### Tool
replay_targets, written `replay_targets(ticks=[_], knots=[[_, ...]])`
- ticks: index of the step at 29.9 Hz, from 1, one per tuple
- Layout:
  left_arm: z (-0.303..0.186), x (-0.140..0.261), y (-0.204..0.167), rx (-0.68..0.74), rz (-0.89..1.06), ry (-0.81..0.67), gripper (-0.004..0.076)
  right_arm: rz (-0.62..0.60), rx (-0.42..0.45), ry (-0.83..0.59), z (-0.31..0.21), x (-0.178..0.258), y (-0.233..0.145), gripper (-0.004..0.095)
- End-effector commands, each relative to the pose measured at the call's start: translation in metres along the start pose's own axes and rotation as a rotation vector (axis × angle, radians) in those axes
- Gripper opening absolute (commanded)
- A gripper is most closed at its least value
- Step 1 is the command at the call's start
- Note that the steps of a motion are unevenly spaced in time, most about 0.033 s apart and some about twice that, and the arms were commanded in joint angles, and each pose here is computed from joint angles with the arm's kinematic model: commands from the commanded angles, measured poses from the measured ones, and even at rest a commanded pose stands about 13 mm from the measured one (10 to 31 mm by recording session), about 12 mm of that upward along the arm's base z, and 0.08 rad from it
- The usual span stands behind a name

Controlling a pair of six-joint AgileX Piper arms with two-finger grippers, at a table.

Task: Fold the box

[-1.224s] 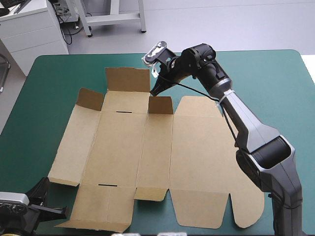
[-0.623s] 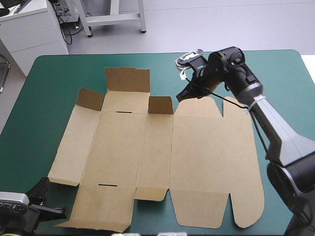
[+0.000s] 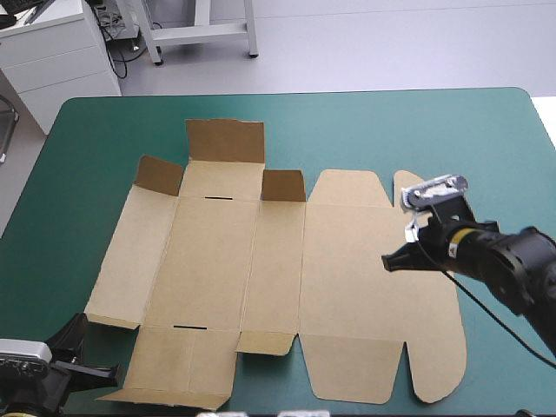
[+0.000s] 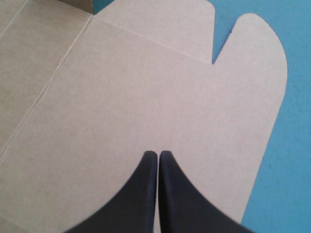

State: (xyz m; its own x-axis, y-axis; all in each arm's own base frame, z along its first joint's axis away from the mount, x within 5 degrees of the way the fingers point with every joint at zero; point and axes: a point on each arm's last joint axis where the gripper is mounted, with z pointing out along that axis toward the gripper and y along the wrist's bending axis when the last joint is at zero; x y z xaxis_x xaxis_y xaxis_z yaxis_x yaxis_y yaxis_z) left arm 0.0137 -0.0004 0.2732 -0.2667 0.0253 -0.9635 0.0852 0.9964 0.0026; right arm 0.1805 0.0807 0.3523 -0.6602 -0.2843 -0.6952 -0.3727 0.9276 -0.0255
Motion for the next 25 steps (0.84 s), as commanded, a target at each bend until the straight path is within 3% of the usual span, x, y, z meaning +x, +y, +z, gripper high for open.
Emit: replay_targets(ticks=[1,8,19,23,25], knots=[[-0.005,-0.012,0.000,0.012,-0.010,-0.094,-0.0032,0.005,0.019,-0.094,-0.020,0.020,-0.005,-0.0004],[-0.005,-0.012,0.000,0.012,-0.010,-0.094,-0.0032,-0.100,0.072,-0.106,-0.030,0.066,-0.011,-0.0006],[-0.005,-0.012,0.001,-0.004,0.007,-0.095,-0.0026,-0.137,0.072,-0.423,-0.059,0.124,-0.012,-0.0023],[-0.005,-0.012,0.001,-0.004,0.007,-0.095,0.0036,-0.172,0.088,-0.469,-0.073,0.141,-0.014,-0.0023],[-0.005,-0.012,0.001,-0.004,0.007,-0.095,0.0124,-0.167,0.092,-0.490,-0.079,0.148,-0.015,-0.0023]])
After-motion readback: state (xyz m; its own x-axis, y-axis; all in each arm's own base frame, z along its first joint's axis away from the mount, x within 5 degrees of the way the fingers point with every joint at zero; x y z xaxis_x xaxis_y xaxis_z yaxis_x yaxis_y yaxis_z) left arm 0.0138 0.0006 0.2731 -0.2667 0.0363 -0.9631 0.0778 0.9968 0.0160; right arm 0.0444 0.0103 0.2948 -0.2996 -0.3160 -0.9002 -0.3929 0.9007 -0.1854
